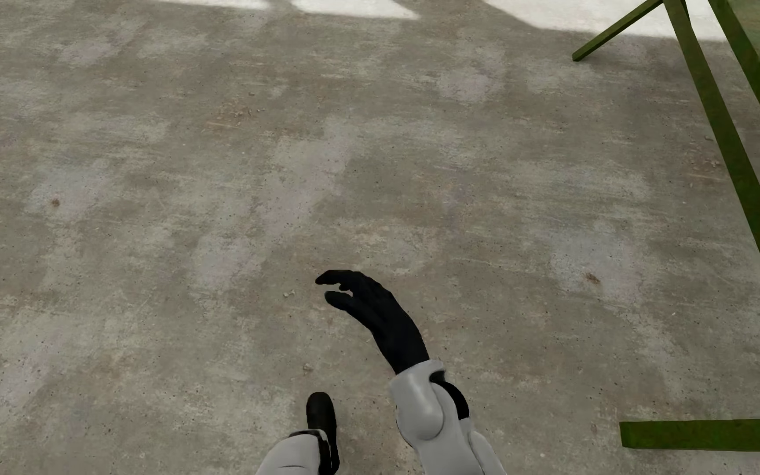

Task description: Circle the dark green desk

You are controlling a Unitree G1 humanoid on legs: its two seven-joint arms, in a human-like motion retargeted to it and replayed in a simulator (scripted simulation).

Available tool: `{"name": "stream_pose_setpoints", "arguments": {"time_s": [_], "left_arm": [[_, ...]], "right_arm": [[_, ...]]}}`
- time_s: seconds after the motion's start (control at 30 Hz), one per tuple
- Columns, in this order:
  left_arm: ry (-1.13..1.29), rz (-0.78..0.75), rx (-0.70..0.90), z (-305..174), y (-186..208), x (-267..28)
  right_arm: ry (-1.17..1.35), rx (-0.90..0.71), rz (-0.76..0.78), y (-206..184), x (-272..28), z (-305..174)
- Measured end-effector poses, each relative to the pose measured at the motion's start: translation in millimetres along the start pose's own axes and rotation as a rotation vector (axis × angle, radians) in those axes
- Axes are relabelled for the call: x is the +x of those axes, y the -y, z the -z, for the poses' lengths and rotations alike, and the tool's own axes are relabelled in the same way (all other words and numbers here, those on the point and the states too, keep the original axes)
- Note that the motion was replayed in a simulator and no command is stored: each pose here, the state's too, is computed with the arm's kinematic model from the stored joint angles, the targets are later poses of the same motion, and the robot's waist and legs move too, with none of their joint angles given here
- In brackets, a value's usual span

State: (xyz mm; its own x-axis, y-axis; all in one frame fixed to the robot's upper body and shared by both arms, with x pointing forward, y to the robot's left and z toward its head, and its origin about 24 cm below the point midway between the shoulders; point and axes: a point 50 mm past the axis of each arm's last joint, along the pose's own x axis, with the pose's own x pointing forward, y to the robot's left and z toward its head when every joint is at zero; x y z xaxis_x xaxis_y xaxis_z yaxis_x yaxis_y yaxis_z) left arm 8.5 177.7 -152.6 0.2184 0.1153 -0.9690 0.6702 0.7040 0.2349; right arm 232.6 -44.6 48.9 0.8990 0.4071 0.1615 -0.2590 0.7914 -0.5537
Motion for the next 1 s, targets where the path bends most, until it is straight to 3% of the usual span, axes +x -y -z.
{"name": "stream_pose_setpoints", "arguments": {"time_s": [0.1, 0.27, 0.33, 0.53, 0.6, 0.7, 0.8, 0.83, 0.9, 0.93, 0.97, 1.0], "left_arm": [[-0.033, 0.035, 0.082, 5.4, 4.9, 0.4], [-0.074, -0.163, -0.091, 4.0, -15.0, 0.0], [-0.043, -0.229, -0.103, -5.8, -39.8, 3.5], [0.227, -0.461, 0.079, -83.8, -134.4, -5.5], [0.309, -0.567, 0.068, -103.1, -158.7, -19.1], [0.356, -0.655, -0.094, -97.9, -164.0, -31.1], [0.258, -0.532, -0.122, -70.8, -128.2, -16.8], [0.199, -0.453, -0.069, -61.8, -112.9, -9.2], [0.082, -0.287, 0.046, -45.1, -78.5, 4.2], [0.036, -0.211, 0.088, -34.4, -61.0, 7.5], [0.002, -0.140, 0.110, -23.3, -44.7, 8.4], [-0.025, -0.085, 0.118, -13.5, -33.4, 8.3]], "right_arm": [[0.497, 0.407, 0.070, 35.4, 1.8, -104.5], [0.760, 0.614, -0.034, 54.4, -4.4, -167.8], [0.784, 0.618, -0.021, 57.4, -8.0, -170.9], [0.756, 0.523, 0.024, 66.0, -20.8, -158.4], [0.679, 0.428, 0.112, 70.2, -18.9, -144.0], [0.472, 0.190, 0.155, 59.2, -16.6, -108.6], [0.205, -0.313, 0.087, 41.6, -31.6, -53.7], [0.097, -0.562, 0.002, 32.7, -39.9, -28.5], [-0.155, -1.045, -0.393, 5.5, -58.7, 31.2], [-0.256, -1.151, -0.610, -11.2, -67.9, 58.5], [-0.334, -1.127, -0.720, -24.7, -77.0, 82.4], [-0.467, -0.961, -0.735, -33.8, -87.1, 107.7]]}}
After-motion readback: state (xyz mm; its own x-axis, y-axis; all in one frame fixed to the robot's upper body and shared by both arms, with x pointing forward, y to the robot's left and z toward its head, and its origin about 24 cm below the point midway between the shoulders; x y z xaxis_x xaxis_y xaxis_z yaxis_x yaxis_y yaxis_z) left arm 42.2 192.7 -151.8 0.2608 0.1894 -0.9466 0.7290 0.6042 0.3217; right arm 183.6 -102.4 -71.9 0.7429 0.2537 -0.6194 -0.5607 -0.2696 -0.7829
